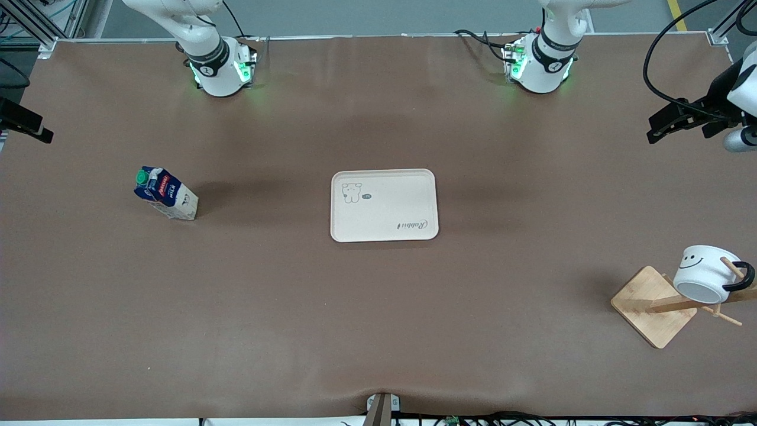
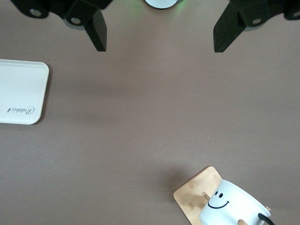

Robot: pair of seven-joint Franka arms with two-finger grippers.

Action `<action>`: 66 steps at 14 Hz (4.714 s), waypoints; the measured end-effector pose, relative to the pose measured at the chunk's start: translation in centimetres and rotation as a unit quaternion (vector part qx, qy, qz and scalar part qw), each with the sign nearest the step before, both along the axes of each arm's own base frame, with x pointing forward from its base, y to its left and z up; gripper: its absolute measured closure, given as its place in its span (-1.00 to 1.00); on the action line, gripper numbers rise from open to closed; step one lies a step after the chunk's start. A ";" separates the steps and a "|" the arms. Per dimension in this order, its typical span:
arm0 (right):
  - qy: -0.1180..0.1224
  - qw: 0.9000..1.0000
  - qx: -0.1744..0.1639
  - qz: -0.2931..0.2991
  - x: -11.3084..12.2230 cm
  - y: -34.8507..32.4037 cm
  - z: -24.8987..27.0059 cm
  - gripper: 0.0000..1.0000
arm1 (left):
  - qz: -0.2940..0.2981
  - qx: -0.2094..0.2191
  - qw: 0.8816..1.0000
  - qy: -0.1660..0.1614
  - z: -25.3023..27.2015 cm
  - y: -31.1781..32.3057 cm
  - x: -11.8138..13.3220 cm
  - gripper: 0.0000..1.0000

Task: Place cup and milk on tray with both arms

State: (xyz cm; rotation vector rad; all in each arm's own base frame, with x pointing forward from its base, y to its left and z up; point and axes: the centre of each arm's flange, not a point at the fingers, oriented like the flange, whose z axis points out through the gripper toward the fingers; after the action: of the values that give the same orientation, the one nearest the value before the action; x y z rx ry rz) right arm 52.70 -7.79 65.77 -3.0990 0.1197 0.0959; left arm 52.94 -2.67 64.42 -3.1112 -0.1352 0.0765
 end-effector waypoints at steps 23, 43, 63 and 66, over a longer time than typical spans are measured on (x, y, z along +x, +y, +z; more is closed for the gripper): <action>-0.008 1.000 -0.002 -0.011 -0.2 -1.1 0.7 -1.00 | 0.154 -0.061 0.980 -0.113 -13.8 22.2 6.9 -1.00; 0.075 0.997 -0.002 0.002 5.2 -0.6 -9.4 -1.00 | 0.213 -0.152 0.948 -0.182 -19.7 20.7 9.2 -1.00; 0.167 0.980 0.052 -0.091 5.4 -4.0 -20.1 -1.00 | 0.155 -0.141 0.955 -0.208 -21.2 19.4 10.9 -0.30; 0.168 0.979 0.047 -0.104 5.6 -2.7 -20.8 -1.00 | 0.149 -0.142 0.956 -0.208 -21.1 18.8 11.1 -0.03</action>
State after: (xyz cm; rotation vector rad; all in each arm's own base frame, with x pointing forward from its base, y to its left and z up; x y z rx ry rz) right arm 58.33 -10.49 44.95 -2.9242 0.4324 0.5966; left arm 64.06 16.10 43.37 -3.3075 -0.6579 -0.6097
